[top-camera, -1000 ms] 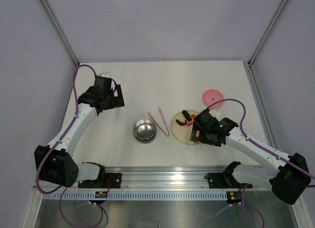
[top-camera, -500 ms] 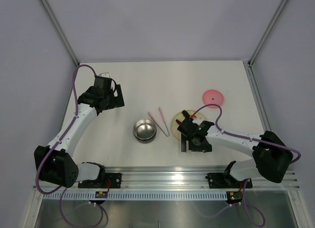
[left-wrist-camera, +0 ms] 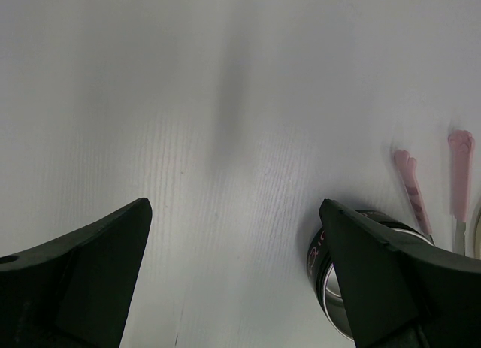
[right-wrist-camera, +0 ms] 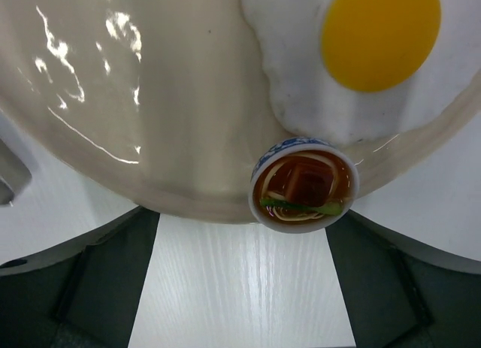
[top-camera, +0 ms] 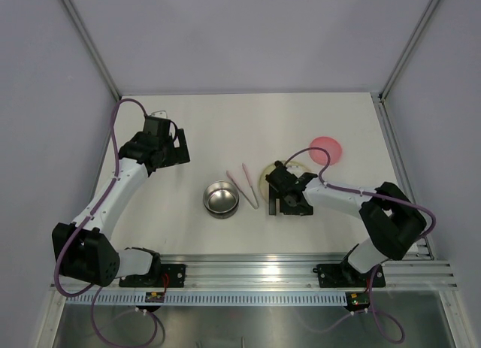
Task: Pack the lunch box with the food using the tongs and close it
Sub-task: Move the plate to the center of the board.
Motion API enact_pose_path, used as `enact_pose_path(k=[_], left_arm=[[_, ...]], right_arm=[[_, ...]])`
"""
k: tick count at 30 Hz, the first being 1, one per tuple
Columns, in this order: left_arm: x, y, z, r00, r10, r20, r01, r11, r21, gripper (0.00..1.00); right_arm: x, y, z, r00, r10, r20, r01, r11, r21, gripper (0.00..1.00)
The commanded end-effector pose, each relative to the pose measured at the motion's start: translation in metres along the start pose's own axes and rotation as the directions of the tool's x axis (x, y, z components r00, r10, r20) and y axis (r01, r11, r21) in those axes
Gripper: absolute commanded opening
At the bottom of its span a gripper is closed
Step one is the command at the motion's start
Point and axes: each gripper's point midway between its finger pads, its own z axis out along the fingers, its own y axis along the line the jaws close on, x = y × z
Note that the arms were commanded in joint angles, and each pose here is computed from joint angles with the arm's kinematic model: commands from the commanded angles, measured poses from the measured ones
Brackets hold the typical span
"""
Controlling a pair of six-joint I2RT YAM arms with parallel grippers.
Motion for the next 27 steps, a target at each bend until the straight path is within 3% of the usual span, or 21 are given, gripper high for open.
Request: enact_pose_path(k=[1, 12, 19, 23, 27], left_arm=[[-0.016, -0.007, -0.009, 0.998, -0.020, 0.056, 0.018, 0.999, 0.032, 0.99], [-0.004, 0.002, -0.008, 0.999, 0.008, 0.042, -0.008, 1.000, -0.005, 0.99], [-0.005, -0.004, -0.007, 0.999, 0.022, 0.034, -0.023, 0.999, 0.025, 0.99], [-0.006, -0.001, -0.007, 0.999, 0.035, 0.033, -0.035, 0.999, 0.012, 0.99], [-0.005, -0.001, -0.007, 0.999, 0.031, 0.028, -0.031, 0.999, 0.012, 0.99]], right_arm=[[-0.058, 0.004, 0.015, 0.992, -0.010, 0.127, 0.006, 1.000, 0.026, 0.99], [-0.140, 0.014, 0.031, 0.976, -0.051, 0.213, 0.045, 0.998, 0.034, 0.99], [-0.157, 0.025, 0.049, 0.977, -0.084, 0.194, 0.081, 0.996, 0.025, 0.99], [-0.166, 0.029, 0.034, 0.973, -0.121, 0.199, 0.121, 0.993, 0.012, 0.99], [-0.168, 0.043, -0.010, 0.960, -0.120, 0.253, 0.145, 0.986, -0.083, 0.99]])
